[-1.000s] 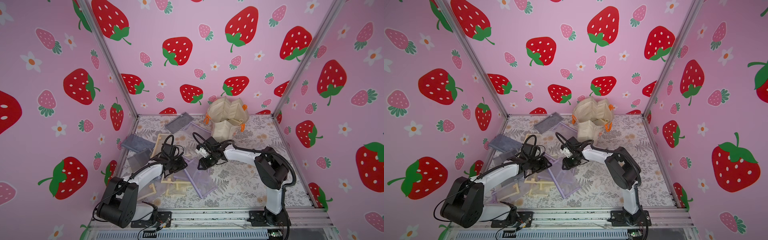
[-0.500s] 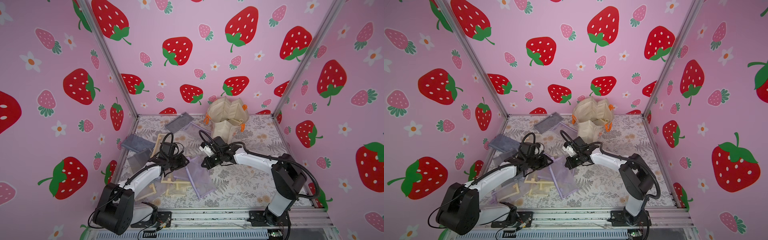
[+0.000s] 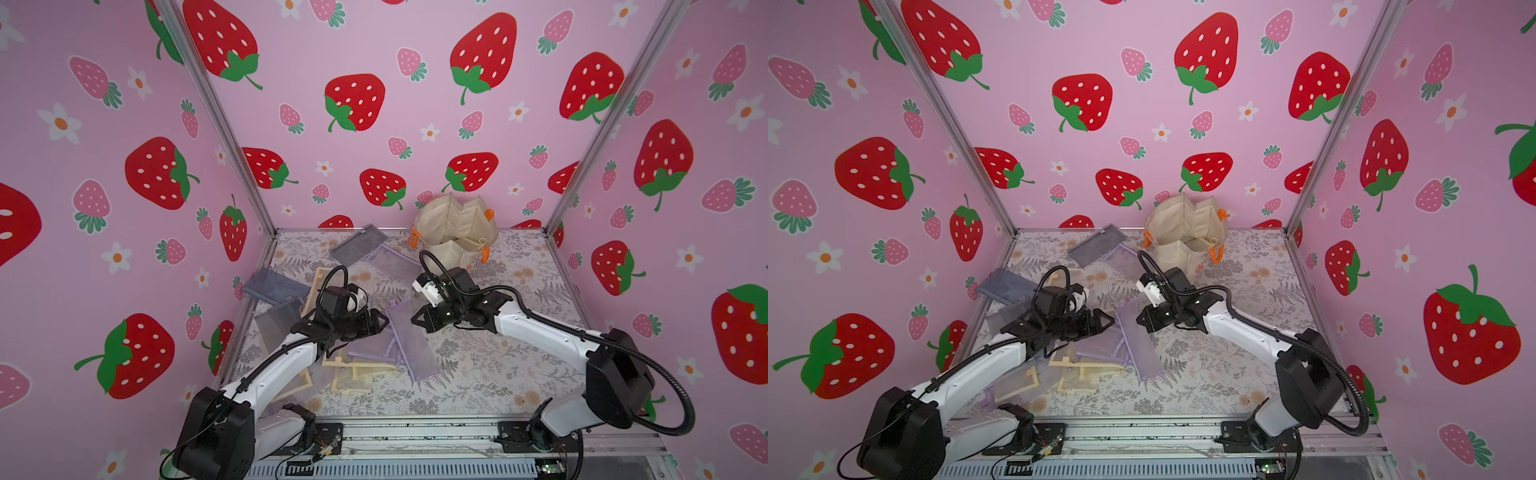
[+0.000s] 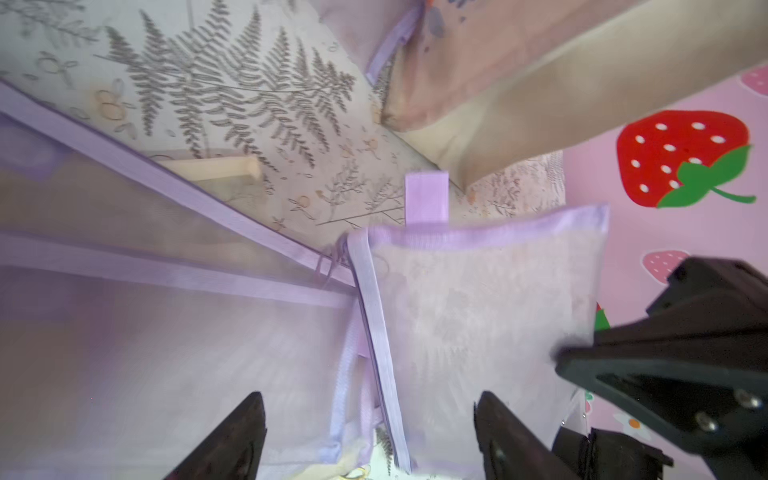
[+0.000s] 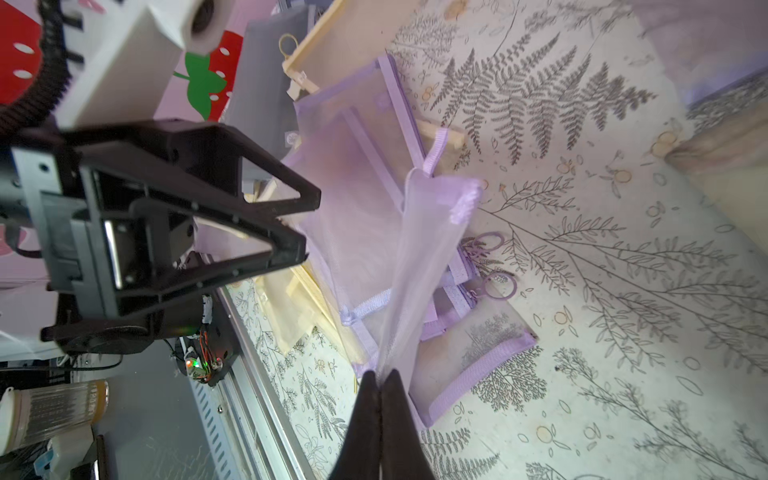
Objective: Put the pencil pouch into the canvas bag
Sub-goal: Pick up the pencil pouch.
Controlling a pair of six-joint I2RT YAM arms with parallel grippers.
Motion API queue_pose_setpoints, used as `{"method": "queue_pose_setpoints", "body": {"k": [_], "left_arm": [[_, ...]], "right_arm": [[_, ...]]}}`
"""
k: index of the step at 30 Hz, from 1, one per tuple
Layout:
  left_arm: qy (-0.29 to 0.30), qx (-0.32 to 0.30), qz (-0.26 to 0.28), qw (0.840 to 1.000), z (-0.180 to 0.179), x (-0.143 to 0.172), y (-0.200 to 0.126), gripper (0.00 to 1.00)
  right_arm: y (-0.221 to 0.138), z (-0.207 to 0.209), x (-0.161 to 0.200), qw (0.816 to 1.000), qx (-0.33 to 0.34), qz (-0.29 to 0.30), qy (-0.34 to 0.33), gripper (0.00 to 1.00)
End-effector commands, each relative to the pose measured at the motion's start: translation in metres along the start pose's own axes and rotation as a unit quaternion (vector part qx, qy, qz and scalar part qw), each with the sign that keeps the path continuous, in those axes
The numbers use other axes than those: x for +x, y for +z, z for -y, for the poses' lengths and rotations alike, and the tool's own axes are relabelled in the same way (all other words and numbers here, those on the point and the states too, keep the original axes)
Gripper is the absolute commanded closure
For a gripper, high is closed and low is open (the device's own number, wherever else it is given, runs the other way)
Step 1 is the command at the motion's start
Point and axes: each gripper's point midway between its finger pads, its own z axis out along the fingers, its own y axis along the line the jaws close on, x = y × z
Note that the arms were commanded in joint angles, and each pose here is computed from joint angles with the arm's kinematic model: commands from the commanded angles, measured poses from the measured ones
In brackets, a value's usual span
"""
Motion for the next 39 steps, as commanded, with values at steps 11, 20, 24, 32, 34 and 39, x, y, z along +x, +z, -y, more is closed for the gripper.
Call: {"method": "queue_pose_setpoints", "body": {"k": [11, 20, 24, 32, 34, 39], "left_arm": [[0.085, 0.194, 0.066, 0.975, 0.076, 0.008, -0.012, 0.09], [0.171, 0.260, 0.135, 0.941, 0.119, -0.004, -0.055, 0.03], [0.179, 0.284, 0.147, 0.930, 0.131, -0.007, -0.065, 0.04], [0.198, 0.325, 0.160, 0.911, 0.160, -0.012, -0.089, 0.37], [0.203, 0.335, 0.161, 0.906, 0.167, -0.013, -0.095, 0.49], [0.213, 0.336, 0.173, 0.901, 0.176, -0.020, -0.105, 0.70]], "right_arm": [[-0.072, -0.053, -0.063, 0.991, -0.071, 0.110, -0.031, 1.00], [-0.124, -0.106, -0.088, 0.976, -0.144, 0.151, -0.067, 1.00], [-0.137, -0.121, -0.092, 0.968, -0.175, 0.161, -0.076, 1.00], [-0.139, -0.123, -0.094, 0.967, -0.182, 0.164, -0.070, 1.00], [-0.139, -0.123, -0.095, 0.966, -0.185, 0.165, -0.069, 1.00], [-0.141, -0.124, -0.099, 0.965, -0.187, 0.169, -0.068, 1.00]]}}
